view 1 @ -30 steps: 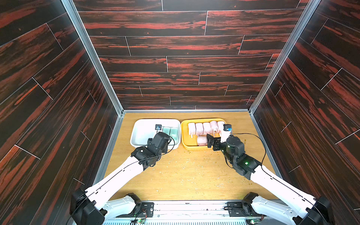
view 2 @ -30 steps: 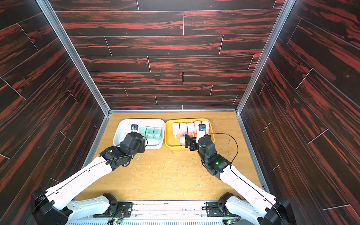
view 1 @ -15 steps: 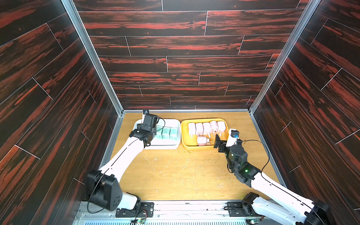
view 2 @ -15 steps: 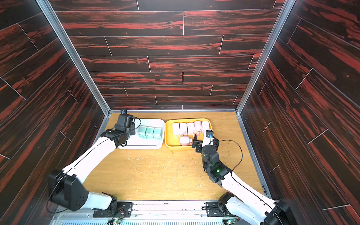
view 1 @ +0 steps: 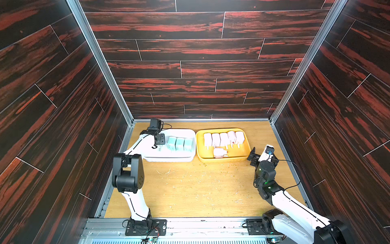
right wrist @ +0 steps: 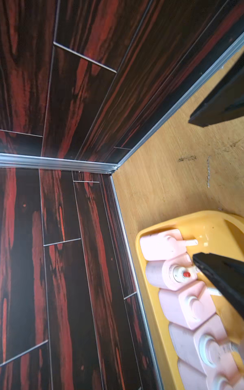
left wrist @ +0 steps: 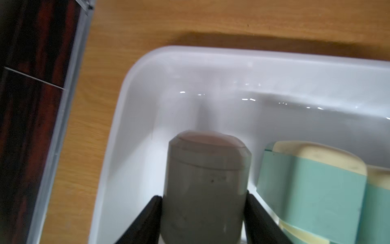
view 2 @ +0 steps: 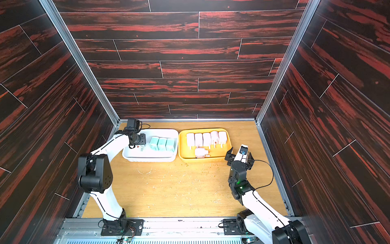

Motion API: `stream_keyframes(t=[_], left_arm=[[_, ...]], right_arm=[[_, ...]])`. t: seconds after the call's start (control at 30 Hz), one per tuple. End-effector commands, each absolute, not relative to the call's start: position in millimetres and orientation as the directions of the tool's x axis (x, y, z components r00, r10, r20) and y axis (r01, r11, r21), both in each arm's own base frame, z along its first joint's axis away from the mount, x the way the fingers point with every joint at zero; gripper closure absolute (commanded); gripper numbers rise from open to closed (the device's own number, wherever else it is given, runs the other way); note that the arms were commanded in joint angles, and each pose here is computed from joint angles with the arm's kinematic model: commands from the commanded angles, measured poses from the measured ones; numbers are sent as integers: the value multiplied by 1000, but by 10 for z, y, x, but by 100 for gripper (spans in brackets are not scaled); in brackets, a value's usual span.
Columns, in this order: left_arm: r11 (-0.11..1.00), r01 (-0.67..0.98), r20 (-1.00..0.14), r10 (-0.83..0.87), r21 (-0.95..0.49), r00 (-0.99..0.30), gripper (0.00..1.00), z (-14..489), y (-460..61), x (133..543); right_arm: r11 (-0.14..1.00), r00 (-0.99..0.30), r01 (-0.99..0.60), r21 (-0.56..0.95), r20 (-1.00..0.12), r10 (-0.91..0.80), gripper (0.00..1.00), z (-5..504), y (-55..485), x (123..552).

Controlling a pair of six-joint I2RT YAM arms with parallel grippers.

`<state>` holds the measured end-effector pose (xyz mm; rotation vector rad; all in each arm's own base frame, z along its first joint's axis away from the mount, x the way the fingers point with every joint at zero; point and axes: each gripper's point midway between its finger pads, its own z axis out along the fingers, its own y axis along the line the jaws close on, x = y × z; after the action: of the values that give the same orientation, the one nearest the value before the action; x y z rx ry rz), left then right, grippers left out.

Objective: Place the pencil sharpeners by color into the storage box
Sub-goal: Place the pencil sharpener in the storage box.

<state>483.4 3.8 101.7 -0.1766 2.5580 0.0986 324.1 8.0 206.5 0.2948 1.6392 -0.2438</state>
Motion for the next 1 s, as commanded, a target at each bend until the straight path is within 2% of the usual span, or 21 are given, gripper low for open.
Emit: stream_keyframes(t=[0.0, 0.27, 0.43, 0.63, 0.77, 0.83, 0.87, 0.97], left_arm=[[992, -98, -540, -124, -77, -833, 99, 1046, -111, 4904], [990, -91, -520, -132, -103, -844, 84, 911, -166, 4979], [985, -73, -513, -144, -155, -846, 76, 903, -264, 5031], [985, -94, -515, -155, -143, -843, 59, 919, -226, 5031], [987, -115, -540, -160, -116, -827, 40, 1051, -158, 5008], [988, -121, -563, -156, -99, -812, 22, 1169, -120, 4996], [988, -123, -574, -155, -94, -804, 16, 1224, -107, 4987], [989, -115, -617, -148, -93, -773, 4, 1416, -101, 4946]], right_arm=[[935, -72, 355, -9, -997, 18, 2, 2023, -5, 3248], [973, -163, 224, -56, -986, -19, 2, 1792, 144, 3425], [986, -148, 166, -3, -989, 21, 2, 1706, 126, 3495], [991, -89, 130, 2, -996, 13, 2, 1669, 160, 3534], [995, -34, 105, 5, -999, 9, 2, 1619, 155, 3517], [994, -28, 105, -7, -1000, -5, 2, 1577, 146, 3542], [995, -19, 101, -21, -1000, -19, 2, 1597, 151, 3549], [995, 9, 96, -41, -999, -42, 2, 1632, 143, 3534]])
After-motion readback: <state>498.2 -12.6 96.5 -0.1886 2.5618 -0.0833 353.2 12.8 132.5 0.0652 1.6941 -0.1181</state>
